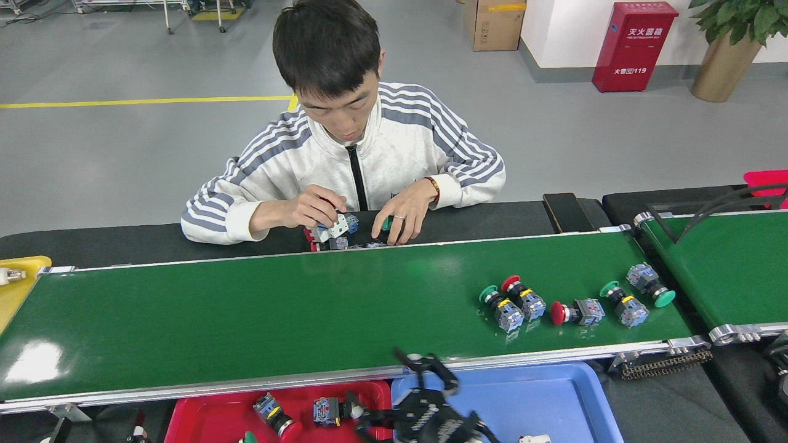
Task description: Pick switch part from conveyor to tray
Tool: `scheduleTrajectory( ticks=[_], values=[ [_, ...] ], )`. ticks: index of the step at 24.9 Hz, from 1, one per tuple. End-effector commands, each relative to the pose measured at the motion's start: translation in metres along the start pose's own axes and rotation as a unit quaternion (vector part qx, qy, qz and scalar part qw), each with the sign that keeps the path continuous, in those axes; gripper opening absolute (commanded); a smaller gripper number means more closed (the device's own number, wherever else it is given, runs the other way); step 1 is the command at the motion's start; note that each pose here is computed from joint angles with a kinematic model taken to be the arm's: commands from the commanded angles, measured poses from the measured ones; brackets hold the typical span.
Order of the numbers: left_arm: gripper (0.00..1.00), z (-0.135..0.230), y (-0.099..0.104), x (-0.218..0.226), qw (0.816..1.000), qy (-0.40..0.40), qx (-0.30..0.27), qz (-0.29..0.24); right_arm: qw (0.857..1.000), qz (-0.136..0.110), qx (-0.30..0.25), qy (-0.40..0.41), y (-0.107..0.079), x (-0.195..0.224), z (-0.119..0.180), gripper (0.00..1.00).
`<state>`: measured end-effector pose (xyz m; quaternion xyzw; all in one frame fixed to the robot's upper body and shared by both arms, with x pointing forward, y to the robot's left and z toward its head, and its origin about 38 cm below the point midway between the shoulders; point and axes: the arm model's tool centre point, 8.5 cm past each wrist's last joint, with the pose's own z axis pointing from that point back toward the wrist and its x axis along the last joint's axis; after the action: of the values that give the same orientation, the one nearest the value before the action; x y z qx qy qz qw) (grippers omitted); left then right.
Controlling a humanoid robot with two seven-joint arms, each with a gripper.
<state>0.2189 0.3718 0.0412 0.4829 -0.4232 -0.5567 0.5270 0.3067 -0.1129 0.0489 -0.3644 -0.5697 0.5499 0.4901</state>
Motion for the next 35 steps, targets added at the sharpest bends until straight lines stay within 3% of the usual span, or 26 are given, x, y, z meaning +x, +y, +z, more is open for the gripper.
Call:
scheduleTrajectory(
  ticks=[1,3,6,15,18,27,33,34,35],
  values=[
    [1.0,0.0,0.008,0.005,0.999,-0.031,0.017,0.003,0.991,-0.003,-0.032,0.126,-0.005,-0.038,0.011,0.98],
    [1.0,-0.008,0.012,0.014,0.999,-0.042,0.026,0.005,0.986,0.003,-0.026,0.164,0.0,-0.049,0.012,0.98],
    [1.0,-0.015,0.015,0.019,0.999,-0.039,0.031,0.008,0.987,0.012,-0.044,0.154,-0.016,-0.048,-0.007,0.98],
    [1.0,-0.017,0.016,0.019,0.999,-0.038,0.033,0.008,0.997,0.049,0.014,0.056,-0.012,0.022,-0.084,0.98],
    [1.0,-0.016,0.015,0.02,0.999,-0.038,0.031,0.008,0.997,0.06,0.036,0.039,-0.003,0.035,-0.093,0.99],
    [1.0,-0.019,0.017,0.019,0.999,-0.038,0.035,0.007,0.996,0.065,0.04,0.042,-0.015,0.031,-0.111,0.99],
    [1.0,-0.021,0.018,0.02,0.999,-0.04,0.035,0.008,0.995,0.059,0.064,0.041,-0.012,0.022,-0.134,0.99],
    [1.0,-0.022,0.019,0.022,0.998,-0.042,0.036,0.008,0.994,0.062,0.072,0.044,-0.01,0.02,-0.141,0.98],
    [1.0,-0.023,0.019,0.024,0.998,-0.044,0.037,0.009,0.994,0.063,0.077,0.043,-0.009,0.025,-0.146,0.91]
  ],
)
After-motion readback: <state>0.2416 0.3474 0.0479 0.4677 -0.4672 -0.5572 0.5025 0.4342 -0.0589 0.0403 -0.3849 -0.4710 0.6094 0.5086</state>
